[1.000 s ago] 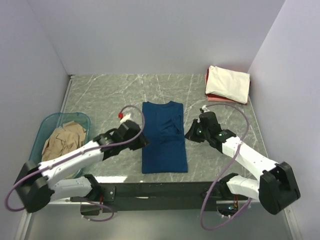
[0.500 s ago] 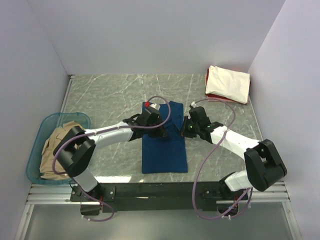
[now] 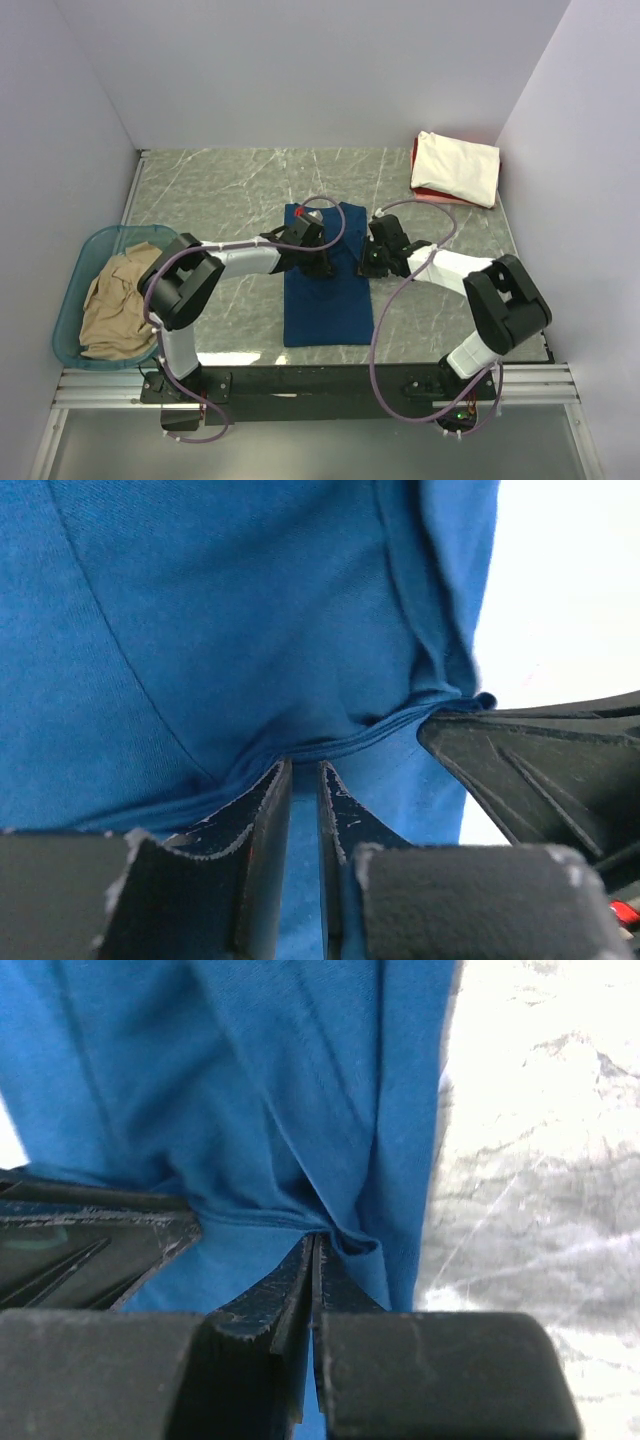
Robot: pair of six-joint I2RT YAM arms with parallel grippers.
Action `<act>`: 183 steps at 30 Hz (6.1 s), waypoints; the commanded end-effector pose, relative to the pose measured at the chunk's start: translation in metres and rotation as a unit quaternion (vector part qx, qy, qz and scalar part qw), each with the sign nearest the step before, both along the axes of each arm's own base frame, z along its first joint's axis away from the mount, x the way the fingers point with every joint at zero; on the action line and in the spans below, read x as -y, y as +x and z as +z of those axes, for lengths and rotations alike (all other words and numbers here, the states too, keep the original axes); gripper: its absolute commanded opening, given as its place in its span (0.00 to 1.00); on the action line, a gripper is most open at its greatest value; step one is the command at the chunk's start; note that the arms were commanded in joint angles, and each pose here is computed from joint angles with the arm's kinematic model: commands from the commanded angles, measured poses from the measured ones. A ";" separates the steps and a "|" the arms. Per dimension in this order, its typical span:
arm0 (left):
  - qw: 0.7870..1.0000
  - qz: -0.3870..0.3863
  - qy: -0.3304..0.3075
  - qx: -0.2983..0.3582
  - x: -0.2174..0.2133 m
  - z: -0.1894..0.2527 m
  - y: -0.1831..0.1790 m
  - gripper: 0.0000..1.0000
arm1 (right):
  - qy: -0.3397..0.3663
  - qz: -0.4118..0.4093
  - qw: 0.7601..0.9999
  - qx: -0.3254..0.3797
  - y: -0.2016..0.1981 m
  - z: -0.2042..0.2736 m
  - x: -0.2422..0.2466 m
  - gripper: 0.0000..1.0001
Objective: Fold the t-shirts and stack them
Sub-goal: Fold the folded rectangular tshirt in 1/3 of the way, then grab one side of the 2/3 rectangular tshirt with both arms, then fold the long partially folded tshirt into a neat square
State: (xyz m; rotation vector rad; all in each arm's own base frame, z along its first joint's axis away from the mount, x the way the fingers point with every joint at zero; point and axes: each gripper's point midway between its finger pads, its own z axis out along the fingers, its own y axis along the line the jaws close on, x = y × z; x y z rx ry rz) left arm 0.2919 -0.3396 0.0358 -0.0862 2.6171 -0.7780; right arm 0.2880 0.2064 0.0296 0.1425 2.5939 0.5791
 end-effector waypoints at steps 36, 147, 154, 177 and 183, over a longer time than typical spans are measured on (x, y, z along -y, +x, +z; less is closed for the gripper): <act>0.998 0.035 -0.016 0.054 -0.021 0.059 0.023 0.22 | 0.068 -0.044 0.997 -0.005 0.009 0.013 0.030 0.08; 0.992 0.070 -0.066 0.081 -0.095 0.108 -0.149 0.00 | 0.148 0.013 0.985 0.082 -0.132 0.123 0.038 0.00; 0.990 0.072 -0.052 0.108 -0.100 0.129 -0.103 0.00 | 0.120 -0.003 0.987 0.108 -0.093 0.146 0.033 0.00; 0.989 0.111 -0.023 0.090 -0.118 0.138 0.072 0.00 | 0.135 -0.031 0.988 0.073 0.085 0.160 0.019 0.00; 0.991 0.122 -0.015 0.057 -0.125 0.105 0.116 0.00 | 0.135 -0.032 0.990 0.039 0.140 0.133 0.011 0.00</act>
